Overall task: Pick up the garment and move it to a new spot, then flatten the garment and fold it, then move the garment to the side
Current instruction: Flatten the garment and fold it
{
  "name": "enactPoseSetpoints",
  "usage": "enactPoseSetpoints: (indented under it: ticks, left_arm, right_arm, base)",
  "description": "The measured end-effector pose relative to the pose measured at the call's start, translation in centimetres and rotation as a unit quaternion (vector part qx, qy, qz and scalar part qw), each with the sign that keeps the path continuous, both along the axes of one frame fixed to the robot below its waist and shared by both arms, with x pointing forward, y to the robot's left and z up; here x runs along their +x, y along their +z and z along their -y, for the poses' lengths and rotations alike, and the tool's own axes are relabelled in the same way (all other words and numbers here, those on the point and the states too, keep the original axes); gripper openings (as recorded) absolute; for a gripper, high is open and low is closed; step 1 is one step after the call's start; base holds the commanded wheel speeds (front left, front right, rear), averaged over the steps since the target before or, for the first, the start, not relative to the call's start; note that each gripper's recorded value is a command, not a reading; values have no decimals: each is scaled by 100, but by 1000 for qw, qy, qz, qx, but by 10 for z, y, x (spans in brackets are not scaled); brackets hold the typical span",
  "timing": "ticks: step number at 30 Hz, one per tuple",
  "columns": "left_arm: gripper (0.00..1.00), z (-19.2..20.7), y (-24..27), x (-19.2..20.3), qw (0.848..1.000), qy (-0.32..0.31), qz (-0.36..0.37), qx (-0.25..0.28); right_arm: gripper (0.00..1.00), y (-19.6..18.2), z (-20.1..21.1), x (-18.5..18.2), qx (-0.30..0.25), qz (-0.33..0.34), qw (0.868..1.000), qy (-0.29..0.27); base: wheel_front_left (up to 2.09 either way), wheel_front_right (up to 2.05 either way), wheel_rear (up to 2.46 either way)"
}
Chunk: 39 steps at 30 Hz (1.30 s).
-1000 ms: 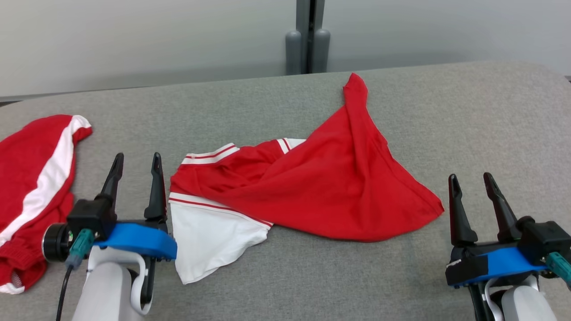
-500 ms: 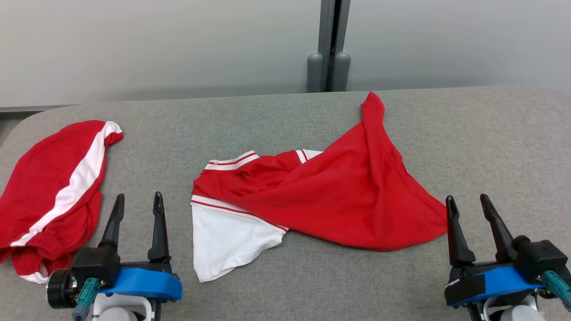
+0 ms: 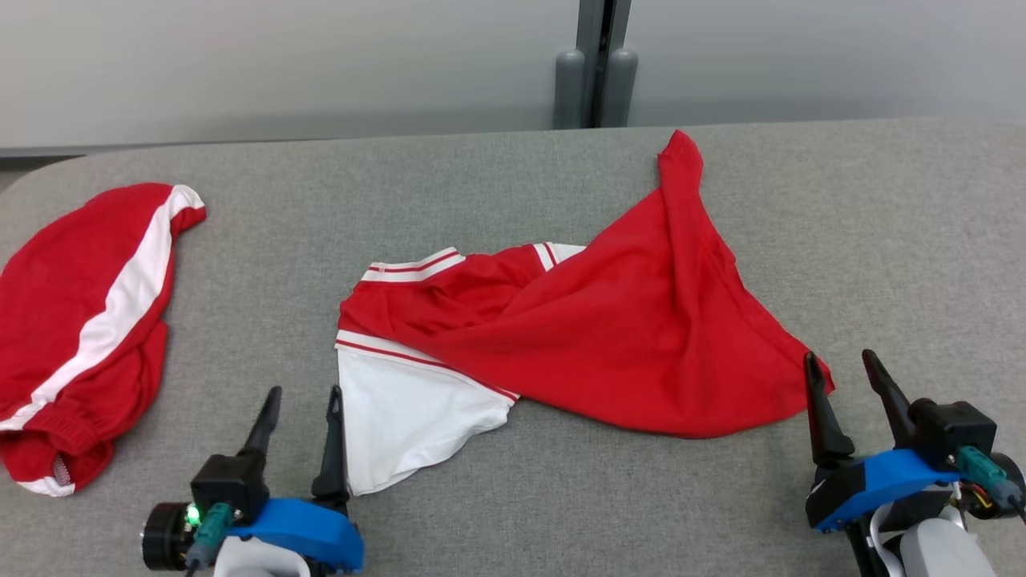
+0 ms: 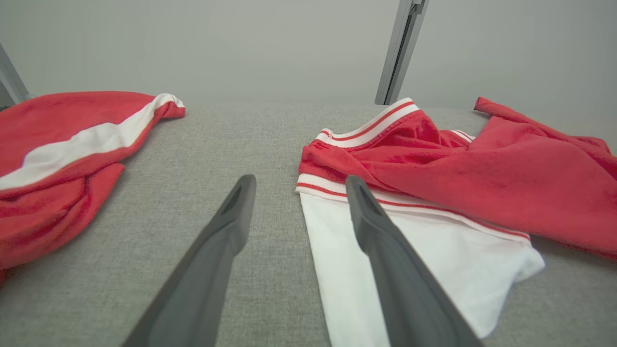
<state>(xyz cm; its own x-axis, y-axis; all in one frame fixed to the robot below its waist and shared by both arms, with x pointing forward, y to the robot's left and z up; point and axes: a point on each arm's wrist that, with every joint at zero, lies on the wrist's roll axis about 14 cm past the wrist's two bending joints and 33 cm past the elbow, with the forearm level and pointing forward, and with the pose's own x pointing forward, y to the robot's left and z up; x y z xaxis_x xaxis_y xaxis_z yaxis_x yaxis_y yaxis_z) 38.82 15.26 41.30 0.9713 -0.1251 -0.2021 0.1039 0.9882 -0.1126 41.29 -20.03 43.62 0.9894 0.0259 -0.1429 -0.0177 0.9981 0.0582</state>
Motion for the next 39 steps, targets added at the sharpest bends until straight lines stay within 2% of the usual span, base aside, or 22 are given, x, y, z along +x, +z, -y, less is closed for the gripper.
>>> enactPoseSetpoints:
  ticks: [9,22,23,24,25,26,27,33,39]
  left_arm:
    - [100,21,-58,-26,994,-30,-100,-15]
    - [100,42,-65,-31,991,-53,-117,-46]
    - [100,43,-66,-32,990,-53,-118,-47]
    - [88,43,-66,-33,990,-54,-118,-47]
    - [49,44,-66,-34,990,-56,-119,-48]
    - [22,44,-65,-35,990,-55,-119,-49]
    - [0,44,-65,-36,990,-54,-120,-50]
    - [0,43,-52,-36,991,-37,-105,-79]
    - [0,44,-11,-18,992,-28,-38,-118]
  right_arm:
    - [100,-49,10,9,-5,-80,997,-9]
    - [100,-75,1,13,14,-124,992,-5]
    - [52,-74,1,13,19,-123,992,-7]
    - [41,-74,-1,14,23,-121,992,-6]
    - [0,-73,-3,13,24,-120,992,-4]
    - [0,-71,-6,13,27,-117,993,-1]
    - [0,-70,-9,12,30,-117,993,2]
    - [0,-57,-22,-1,54,-95,994,13]
    - [0,-22,-32,-6,95,-38,995,19]
  base:
    - [0,0,0]
    - [0,0,0]
    - [0,0,0]
    - [0,0,0]
    - [0,0,0]
    - [0,0,0]
    - [0,0,0]
    - [0,0,0]
    - [0,0,0]
